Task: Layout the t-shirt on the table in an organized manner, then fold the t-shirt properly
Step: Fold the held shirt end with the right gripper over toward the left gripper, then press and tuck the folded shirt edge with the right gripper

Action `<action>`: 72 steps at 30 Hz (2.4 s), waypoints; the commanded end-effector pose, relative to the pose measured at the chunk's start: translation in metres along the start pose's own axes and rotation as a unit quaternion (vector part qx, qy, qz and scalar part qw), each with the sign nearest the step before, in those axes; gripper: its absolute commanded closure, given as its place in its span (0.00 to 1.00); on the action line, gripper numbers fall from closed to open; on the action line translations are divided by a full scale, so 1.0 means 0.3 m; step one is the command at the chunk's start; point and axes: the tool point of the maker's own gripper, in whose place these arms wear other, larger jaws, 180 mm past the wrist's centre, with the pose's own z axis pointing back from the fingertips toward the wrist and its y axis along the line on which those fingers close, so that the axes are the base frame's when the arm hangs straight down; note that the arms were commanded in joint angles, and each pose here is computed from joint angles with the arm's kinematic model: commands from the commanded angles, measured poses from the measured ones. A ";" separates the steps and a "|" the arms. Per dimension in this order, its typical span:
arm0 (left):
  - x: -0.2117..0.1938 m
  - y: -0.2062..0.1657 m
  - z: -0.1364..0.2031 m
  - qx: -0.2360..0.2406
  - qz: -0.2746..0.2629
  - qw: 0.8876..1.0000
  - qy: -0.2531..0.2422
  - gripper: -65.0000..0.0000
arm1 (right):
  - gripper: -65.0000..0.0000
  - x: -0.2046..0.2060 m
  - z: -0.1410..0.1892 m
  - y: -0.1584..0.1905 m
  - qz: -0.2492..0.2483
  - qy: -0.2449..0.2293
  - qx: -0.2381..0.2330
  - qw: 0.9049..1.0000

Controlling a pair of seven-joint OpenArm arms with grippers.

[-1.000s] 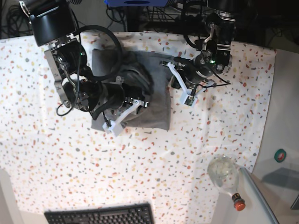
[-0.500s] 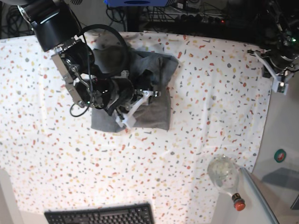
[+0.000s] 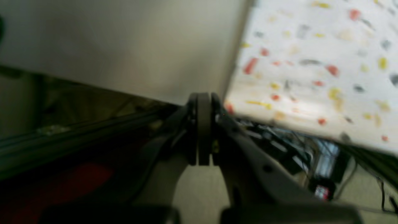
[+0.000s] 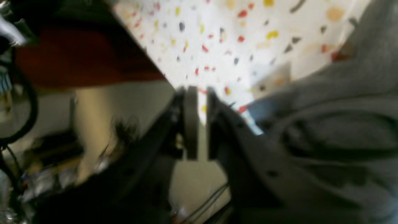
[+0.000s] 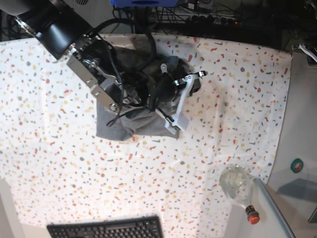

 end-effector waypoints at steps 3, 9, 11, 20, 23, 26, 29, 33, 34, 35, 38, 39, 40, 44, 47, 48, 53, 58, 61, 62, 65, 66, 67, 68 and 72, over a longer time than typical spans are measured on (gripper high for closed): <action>0.041 0.035 0.016 0.013 -0.004 1.000 -0.020 1.00 | 1.00 0.085 0.149 -0.109 -0.028 -0.084 -0.029 0.996; 0.039 0.031 0.015 0.012 -0.002 1.000 -0.020 1.00 | 1.00 0.115 0.443 -0.440 -0.157 -0.237 -0.121 0.951; 0.041 0.031 0.015 0.012 -0.002 1.000 -0.020 1.00 | 1.00 0.109 0.515 -0.518 -0.174 -0.255 -0.148 0.940; 0.061 0.007 0.003 0.006 0.007 1.000 -0.030 1.00 | 1.00 0.017 0.376 -0.601 -0.213 -0.182 -0.156 0.947; 0.061 0.007 0.003 0.006 0.007 1.000 -0.030 1.00 | 1.00 0.037 0.308 -0.538 -0.195 -0.166 -0.135 0.957; 0.058 0.000 0.001 0.003 0.008 1.000 -0.029 1.00 | 1.00 0.056 0.235 -0.527 -0.196 -0.143 -0.127 0.962; 0.055 -0.002 0.001 0.003 0.008 1.000 -0.028 1.00 | 1.00 0.096 0.172 -0.493 -0.188 -0.128 -0.114 0.967; 0.055 -0.013 -0.003 0.000 0.011 1.000 -0.029 1.00 | 1.00 0.177 0.092 -0.358 -0.152 -0.119 -0.077 0.978; 0.055 -0.018 -0.003 -0.001 0.013 0.999 -0.030 1.00 | 1.00 0.193 0.074 -0.333 -0.143 -0.116 -0.072 0.980; 0.057 -0.018 -0.003 -0.001 0.013 0.999 -0.031 1.00 | 1.00 0.202 0.049 -0.310 -0.135 -0.108 -0.068 0.983; 0.057 -0.021 -0.005 -0.002 0.013 0.999 -0.031 1.00 | 1.00 0.231 -0.018 -0.270 -0.119 -0.082 -0.066 0.987; 0.057 -0.021 -0.005 -0.002 0.013 0.999 -0.031 1.00 | 1.00 0.240 -0.031 -0.266 -0.115 -0.076 -0.067 0.988; 0.057 -0.021 -0.005 -0.002 0.013 0.999 -0.031 1.00 | 1.00 0.252 -0.040 -0.258 -0.110 -0.073 -0.068 0.989; 0.049 -0.021 -0.005 -0.003 0.013 1.000 -0.028 1.00 | 1.00 0.297 -0.003 -0.175 -0.080 -0.094 -0.044 0.991; 0.045 -0.021 -0.004 -0.003 0.012 1.000 -0.026 1.00 | 1.00 0.263 0.075 -0.142 -0.053 -0.093 -0.035 0.994; 0.045 -0.021 -0.004 -0.003 0.012 1.000 -0.026 1.00 | 1.00 0.231 0.089 -0.131 -0.048 -0.081 -0.031 0.995; 0.057 -0.022 -0.006 -0.003 0.014 0.999 -0.031 1.00 | 1.00 0.060 0.049 -0.139 -0.073 -0.027 -0.028 0.997; 0.079 -0.023 -0.011 -0.001 0.015 0.999 -0.037 1.00 | 1.00 -0.050 -0.028 -0.159 -0.073 0.019 -0.041 0.996; 0.083 -0.021 -0.011 -0.001 0.015 0.999 -0.038 1.00 | 1.00 -0.087 -0.060 -0.144 -0.061 0.035 -0.041 0.997; 0.085 -0.021 -0.011 -0.001 0.015 0.999 -0.039 1.00 | 1.00 -0.102 -0.070 -0.141 -0.058 0.043 -0.041 0.997; 0.085 -0.021 -0.011 -0.001 0.015 0.999 -0.039 1.00 | 1.00 -0.131 -0.088 -0.137 -0.049 0.058 -0.044 0.996; 0.085 -0.021 -0.011 -0.001 0.015 0.999 -0.039 1.00 | 1.00 -0.127 -0.090 -0.134 -0.043 0.060 -0.044 0.996; 0.083 -0.021 -0.011 -0.001 0.015 0.999 -0.038 1.00 | 1.00 -0.139 -0.098 -0.130 -0.036 0.068 -0.045 0.996; 0.083 -0.021 -0.011 -0.001 0.015 0.999 -0.038 1.00 | 1.00 -0.149 -0.105 -0.120 -0.028 0.076 -0.045 0.996; 0.097 -0.066 -0.026 -0.018 -0.003 0.999 -0.036 1.00 | 1.00 -0.174 -0.161 -0.060 0.033 0.115 -0.044 0.992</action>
